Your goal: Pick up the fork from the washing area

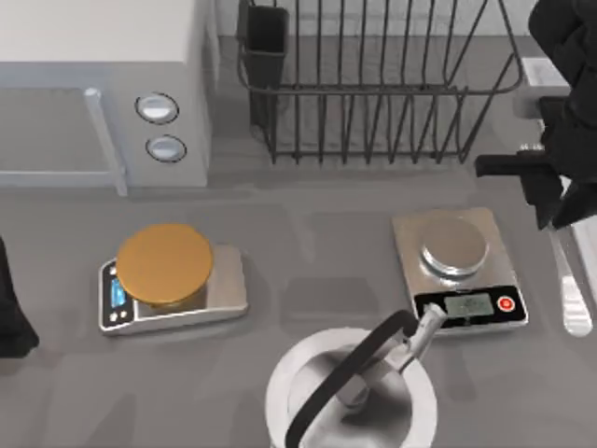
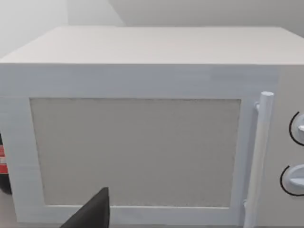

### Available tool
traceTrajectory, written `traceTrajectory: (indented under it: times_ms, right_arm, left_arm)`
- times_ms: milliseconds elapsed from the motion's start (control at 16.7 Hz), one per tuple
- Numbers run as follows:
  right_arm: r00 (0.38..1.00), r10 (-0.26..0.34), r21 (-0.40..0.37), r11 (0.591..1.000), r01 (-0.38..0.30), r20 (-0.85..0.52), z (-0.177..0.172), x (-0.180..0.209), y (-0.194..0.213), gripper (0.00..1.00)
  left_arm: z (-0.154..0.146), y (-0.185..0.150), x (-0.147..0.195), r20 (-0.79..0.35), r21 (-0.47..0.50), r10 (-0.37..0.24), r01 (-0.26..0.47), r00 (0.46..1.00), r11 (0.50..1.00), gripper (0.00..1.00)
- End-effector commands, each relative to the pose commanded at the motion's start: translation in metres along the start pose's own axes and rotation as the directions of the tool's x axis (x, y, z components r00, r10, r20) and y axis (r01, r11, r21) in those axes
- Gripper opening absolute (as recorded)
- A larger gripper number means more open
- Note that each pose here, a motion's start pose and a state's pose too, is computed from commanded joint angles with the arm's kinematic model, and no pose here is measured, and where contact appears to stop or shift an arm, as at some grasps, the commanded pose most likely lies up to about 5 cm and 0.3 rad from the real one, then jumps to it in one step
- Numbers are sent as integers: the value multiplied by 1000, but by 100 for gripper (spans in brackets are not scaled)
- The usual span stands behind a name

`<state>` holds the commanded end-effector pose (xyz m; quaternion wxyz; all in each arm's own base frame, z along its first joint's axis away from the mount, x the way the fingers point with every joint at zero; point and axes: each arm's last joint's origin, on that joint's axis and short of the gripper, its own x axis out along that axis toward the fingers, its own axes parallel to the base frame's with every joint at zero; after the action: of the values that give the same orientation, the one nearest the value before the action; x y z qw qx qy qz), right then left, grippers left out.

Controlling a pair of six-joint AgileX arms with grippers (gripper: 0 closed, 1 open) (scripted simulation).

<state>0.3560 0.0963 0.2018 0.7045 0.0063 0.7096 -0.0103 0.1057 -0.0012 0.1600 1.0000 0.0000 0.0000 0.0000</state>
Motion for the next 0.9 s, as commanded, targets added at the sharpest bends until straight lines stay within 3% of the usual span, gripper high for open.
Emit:
traceTrajectory:
  times_ms: [300, 600, 900]
  right_arm:
    - [1000, 4, -12, 1000, -4, 4, -6, 39, -1, 0]
    - [1000, 6, -14, 1000, -6, 7, -6, 42, -1, 0]
    - [1000, 6, -14, 1000, -6, 7, -6, 42, -1, 38]
  left_arm:
    - [0, 0, 0, 0, 0, 0, 0, 1000, 1000, 100]
    - [0, 0, 0, 0, 0, 0, 0, 1000, 1000, 100]
    - [0, 0, 0, 0, 0, 0, 0, 1000, 1000, 100]
